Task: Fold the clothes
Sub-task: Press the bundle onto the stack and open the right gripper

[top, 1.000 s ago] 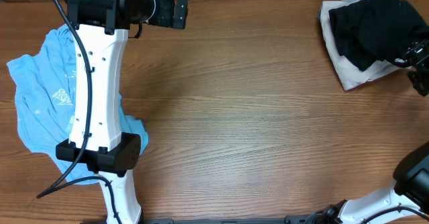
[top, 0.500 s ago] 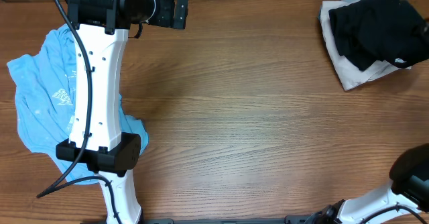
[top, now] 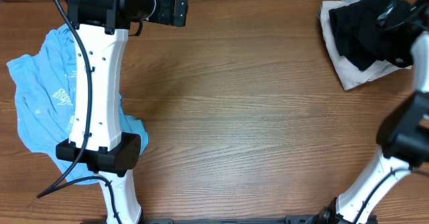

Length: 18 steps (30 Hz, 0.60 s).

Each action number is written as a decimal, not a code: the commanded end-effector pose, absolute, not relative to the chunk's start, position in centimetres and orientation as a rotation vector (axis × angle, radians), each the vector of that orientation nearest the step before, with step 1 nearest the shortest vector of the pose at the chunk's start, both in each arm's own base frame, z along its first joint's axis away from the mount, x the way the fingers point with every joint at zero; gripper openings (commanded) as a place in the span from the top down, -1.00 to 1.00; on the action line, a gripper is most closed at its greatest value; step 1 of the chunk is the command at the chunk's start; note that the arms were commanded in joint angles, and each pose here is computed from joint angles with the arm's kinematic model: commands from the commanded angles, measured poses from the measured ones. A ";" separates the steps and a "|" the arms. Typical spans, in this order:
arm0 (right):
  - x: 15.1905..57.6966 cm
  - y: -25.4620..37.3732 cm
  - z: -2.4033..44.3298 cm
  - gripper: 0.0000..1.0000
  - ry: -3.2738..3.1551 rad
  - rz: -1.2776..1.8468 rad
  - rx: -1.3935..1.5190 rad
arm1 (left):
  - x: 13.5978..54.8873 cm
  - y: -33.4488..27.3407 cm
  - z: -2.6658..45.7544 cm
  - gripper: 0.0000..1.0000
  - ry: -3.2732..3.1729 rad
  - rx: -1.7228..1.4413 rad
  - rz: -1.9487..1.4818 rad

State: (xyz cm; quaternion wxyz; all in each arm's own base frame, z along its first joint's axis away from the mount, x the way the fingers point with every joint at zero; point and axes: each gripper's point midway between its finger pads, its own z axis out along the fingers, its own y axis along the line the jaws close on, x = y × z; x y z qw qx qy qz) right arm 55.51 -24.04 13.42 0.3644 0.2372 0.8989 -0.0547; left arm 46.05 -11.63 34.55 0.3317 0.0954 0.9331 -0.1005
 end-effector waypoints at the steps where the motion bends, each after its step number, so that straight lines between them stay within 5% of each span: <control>1: 56.5 -22.1 6.5 -1.00 2.422 -0.118 0.612 | 46.4 -11.4 34.0 -1.00 2.446 0.269 -0.226; 5: 56.6 -17.8 -2.1 -1.00 2.584 -0.068 0.561 | 46.5 -11.2 34.0 -1.00 2.446 0.264 -0.214; 10: 56.0 -15.5 -5.1 -1.00 2.660 -0.051 0.528 | 46.4 -11.2 34.0 -0.99 2.448 0.264 -0.213; 18: 57.9 -17.2 8.1 -1.00 2.504 -0.065 0.536 | 46.4 -11.2 33.9 -1.00 2.450 0.264 -0.214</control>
